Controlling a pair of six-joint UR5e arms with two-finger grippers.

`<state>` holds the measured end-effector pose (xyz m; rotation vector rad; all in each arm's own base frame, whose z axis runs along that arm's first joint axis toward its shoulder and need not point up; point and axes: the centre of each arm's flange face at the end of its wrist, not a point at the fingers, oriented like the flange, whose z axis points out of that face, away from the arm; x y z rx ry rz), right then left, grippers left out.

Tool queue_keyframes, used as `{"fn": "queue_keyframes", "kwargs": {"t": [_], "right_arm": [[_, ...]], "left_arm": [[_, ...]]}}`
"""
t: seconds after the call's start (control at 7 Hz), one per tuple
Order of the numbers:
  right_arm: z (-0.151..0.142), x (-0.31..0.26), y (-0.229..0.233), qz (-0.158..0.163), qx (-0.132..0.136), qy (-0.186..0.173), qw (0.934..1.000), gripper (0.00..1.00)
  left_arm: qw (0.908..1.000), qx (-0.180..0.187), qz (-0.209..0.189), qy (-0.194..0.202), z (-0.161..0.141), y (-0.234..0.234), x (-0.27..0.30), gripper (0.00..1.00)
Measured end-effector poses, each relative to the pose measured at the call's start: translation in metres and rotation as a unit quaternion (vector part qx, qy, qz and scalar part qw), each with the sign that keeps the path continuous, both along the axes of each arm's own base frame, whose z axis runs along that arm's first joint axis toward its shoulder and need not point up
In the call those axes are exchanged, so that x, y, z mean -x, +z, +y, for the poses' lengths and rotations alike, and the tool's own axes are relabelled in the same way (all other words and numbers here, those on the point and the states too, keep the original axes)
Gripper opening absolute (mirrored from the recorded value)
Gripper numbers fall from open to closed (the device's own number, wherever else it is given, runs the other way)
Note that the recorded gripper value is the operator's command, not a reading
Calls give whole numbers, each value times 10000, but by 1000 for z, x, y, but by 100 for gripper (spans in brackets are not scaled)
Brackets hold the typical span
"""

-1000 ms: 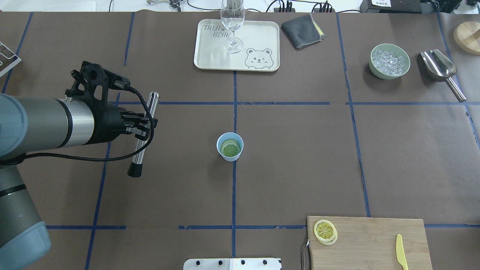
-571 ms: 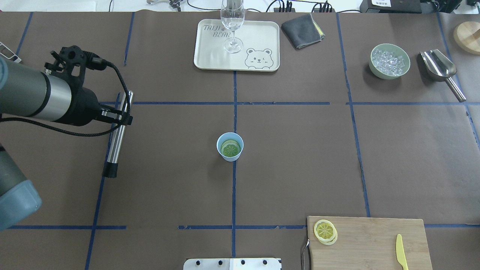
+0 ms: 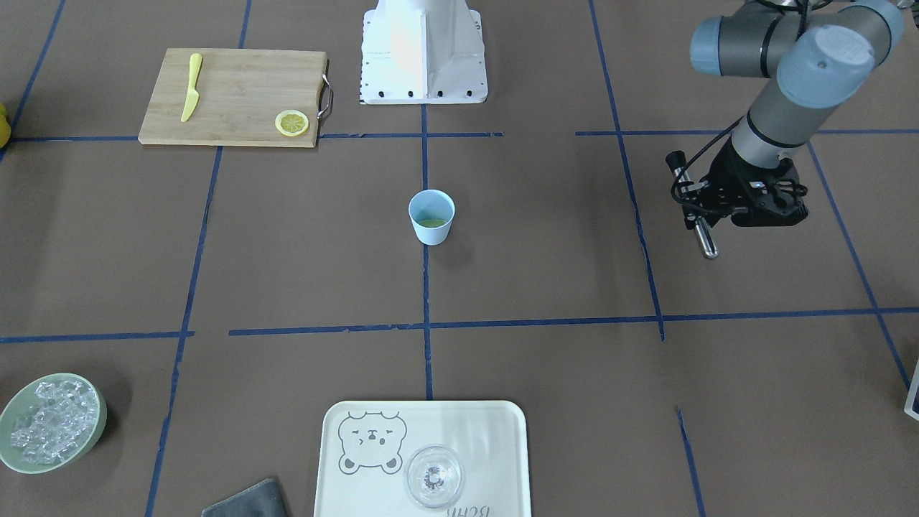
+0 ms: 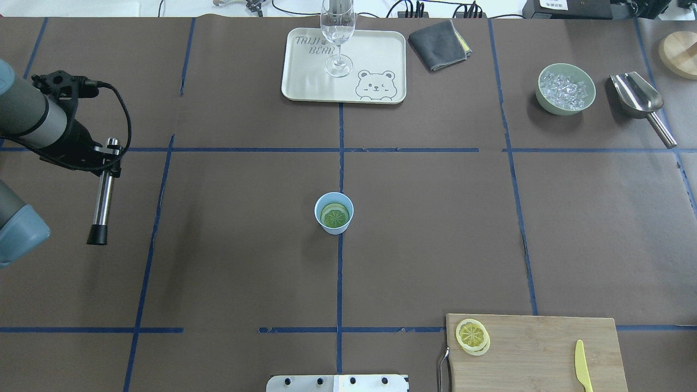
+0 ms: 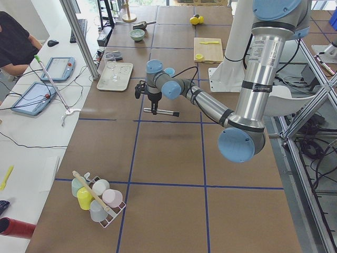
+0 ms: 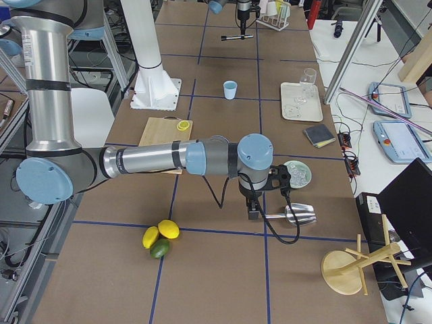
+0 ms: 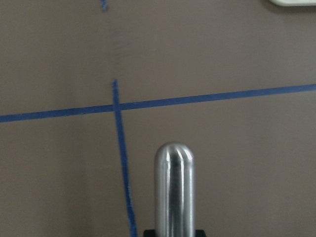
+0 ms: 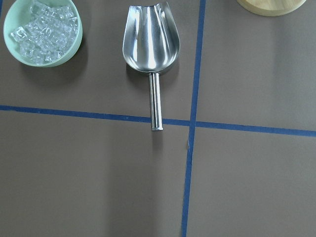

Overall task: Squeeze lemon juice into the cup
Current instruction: 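Lower the muddler upright onto the table and open the left gripper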

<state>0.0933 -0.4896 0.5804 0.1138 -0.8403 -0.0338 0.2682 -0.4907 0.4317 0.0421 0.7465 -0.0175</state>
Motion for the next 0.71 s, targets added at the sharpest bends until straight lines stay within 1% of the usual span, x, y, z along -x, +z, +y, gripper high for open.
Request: {"fn": "queue_keyframes", "kwargs": {"t": [0.14, 0.43, 0.71], "right_arm": [[0, 0, 0, 0, 1, 0, 10000, 100], [1, 0, 0, 0, -2, 0, 10000, 100], [1, 0, 0, -6, -2, -1, 10000, 100]], "left_arm": [[9996, 124, -218, 105, -1, 37, 11, 0], [9978, 378, -499, 226, -3, 89, 18, 0], [9964, 522, -612, 273, -8, 111, 12, 0]]}}
